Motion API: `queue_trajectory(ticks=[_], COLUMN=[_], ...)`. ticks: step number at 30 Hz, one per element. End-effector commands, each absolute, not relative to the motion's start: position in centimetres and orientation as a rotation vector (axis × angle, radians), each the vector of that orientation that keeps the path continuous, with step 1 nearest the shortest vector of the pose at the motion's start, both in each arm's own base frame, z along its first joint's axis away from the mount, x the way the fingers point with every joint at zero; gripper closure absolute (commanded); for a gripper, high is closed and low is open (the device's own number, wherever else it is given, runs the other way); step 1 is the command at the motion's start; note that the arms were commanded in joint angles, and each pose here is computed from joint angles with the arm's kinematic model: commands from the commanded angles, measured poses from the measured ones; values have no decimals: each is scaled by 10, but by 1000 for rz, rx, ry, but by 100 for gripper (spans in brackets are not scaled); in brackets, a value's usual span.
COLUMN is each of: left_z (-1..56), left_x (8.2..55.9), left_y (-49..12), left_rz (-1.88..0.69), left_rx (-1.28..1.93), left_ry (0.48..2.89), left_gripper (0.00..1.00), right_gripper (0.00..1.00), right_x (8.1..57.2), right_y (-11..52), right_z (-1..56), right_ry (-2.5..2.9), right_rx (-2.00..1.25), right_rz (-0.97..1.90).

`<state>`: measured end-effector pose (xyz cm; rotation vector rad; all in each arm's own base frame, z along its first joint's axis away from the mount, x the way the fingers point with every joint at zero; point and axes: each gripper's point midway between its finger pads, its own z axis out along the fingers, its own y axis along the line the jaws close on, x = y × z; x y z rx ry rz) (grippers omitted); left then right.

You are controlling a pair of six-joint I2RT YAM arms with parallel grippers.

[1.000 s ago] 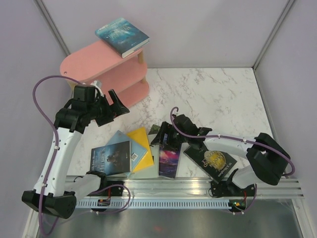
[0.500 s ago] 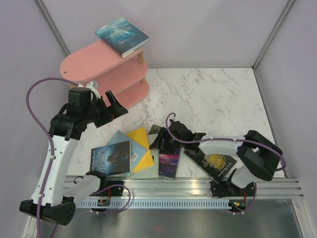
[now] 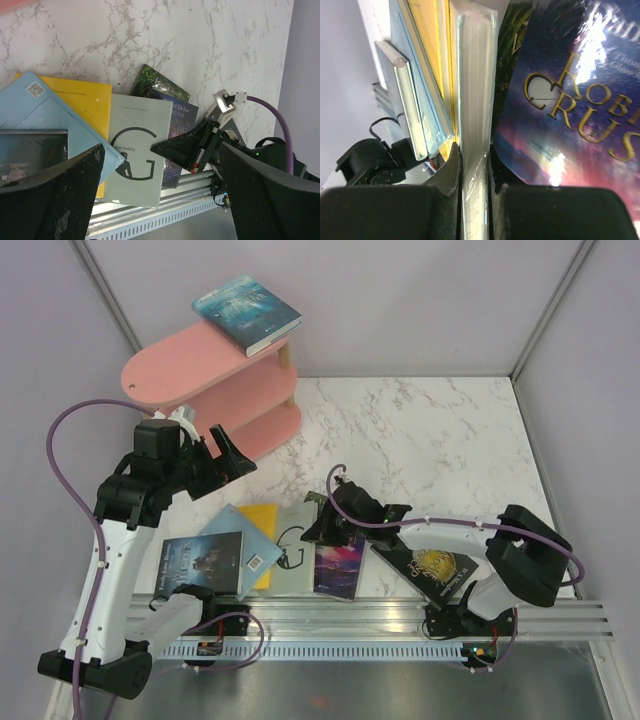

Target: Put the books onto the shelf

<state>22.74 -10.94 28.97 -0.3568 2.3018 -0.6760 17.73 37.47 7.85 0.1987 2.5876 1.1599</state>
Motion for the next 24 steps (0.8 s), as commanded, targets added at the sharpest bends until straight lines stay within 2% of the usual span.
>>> queue_trajectory(ticks=[1,6,10,16,20,24], left_z=[305,305,295,292,304,314], left_x=[226,228,229,224,218,213], left_y=[-107,-110,-115,-147,-168,-176], left_rz=[-672,-691,-726,-978,-1174,-1259], left_rx=[-340,-336,-318,-229,-165,-115], left_ry=[2258,2254,2265,2214,2155,2099], left_gripper=[4,3,1,0,0,0], right_gripper=[100,100,100,100,100,100], right_x=[199,220,228,213,204,203], right_y=[349,320,315,319,317,307], right_z=[112,170,249,347,382,399], right_ry=[2532,2412,2240,2059,1974,1891], right_rx=[129,150,120,-28,-75,-63], right_rz=[961,945,1099,1370,1502,1603])
